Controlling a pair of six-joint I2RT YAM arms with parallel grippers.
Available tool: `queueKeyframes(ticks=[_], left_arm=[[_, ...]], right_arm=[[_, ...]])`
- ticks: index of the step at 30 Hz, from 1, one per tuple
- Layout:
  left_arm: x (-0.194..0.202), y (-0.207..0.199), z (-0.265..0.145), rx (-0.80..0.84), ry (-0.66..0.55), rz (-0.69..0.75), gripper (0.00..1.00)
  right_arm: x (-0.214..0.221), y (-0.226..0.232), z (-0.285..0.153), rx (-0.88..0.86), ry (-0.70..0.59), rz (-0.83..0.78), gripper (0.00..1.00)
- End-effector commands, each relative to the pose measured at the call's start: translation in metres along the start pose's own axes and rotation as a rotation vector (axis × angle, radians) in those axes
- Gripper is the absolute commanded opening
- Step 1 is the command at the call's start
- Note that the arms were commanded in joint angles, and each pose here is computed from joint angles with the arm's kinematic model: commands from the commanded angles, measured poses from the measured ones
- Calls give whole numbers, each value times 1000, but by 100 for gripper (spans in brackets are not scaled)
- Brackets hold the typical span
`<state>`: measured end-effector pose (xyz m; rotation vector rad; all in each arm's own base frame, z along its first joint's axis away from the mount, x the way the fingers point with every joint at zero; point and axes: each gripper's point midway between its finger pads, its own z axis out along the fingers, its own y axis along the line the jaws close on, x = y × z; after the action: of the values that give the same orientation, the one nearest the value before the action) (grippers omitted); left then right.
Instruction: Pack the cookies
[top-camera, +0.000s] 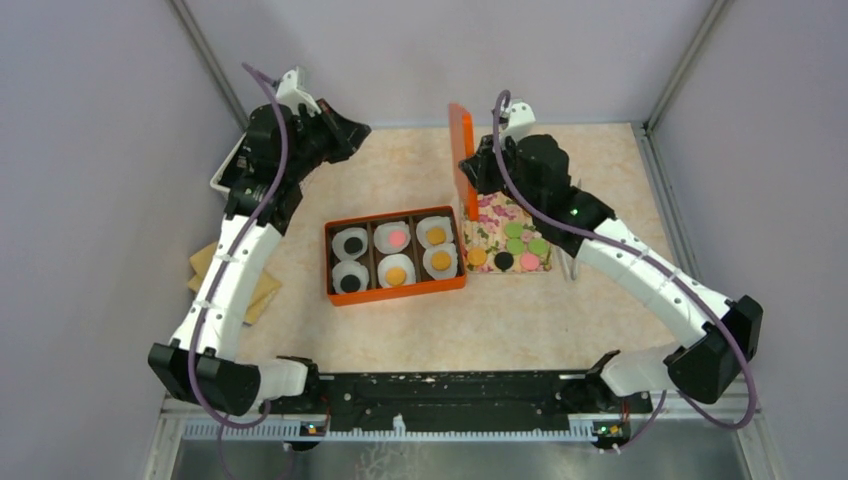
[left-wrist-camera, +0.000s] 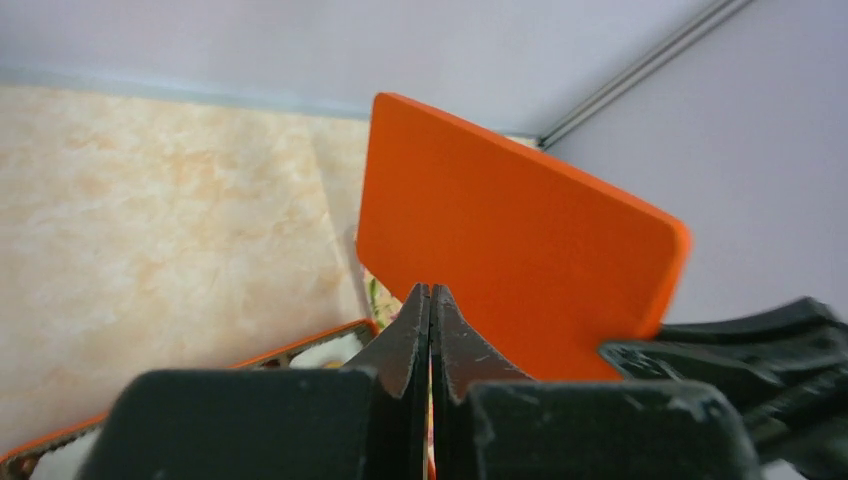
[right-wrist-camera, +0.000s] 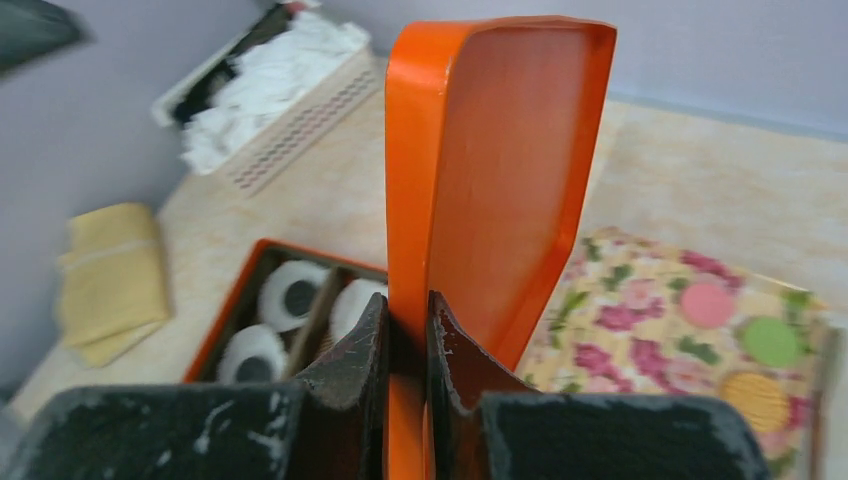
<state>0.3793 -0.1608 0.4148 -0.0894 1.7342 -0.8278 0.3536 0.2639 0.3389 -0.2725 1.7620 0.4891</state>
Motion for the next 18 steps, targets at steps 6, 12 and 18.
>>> queueKeyframes(ticks=[6, 12, 18], left_arm=[[26, 40, 0, -126, 11, 51, 2], [23, 44, -12, -144, -36, 95, 3], [20, 58, -25, -221, -73, 129, 3]], right_arm=[[-80, 53, -53, -491, -231, 322, 0], [-65, 42, -51, -659, -206, 547, 0], [-37, 45, -45, -879, -120, 713, 0]])
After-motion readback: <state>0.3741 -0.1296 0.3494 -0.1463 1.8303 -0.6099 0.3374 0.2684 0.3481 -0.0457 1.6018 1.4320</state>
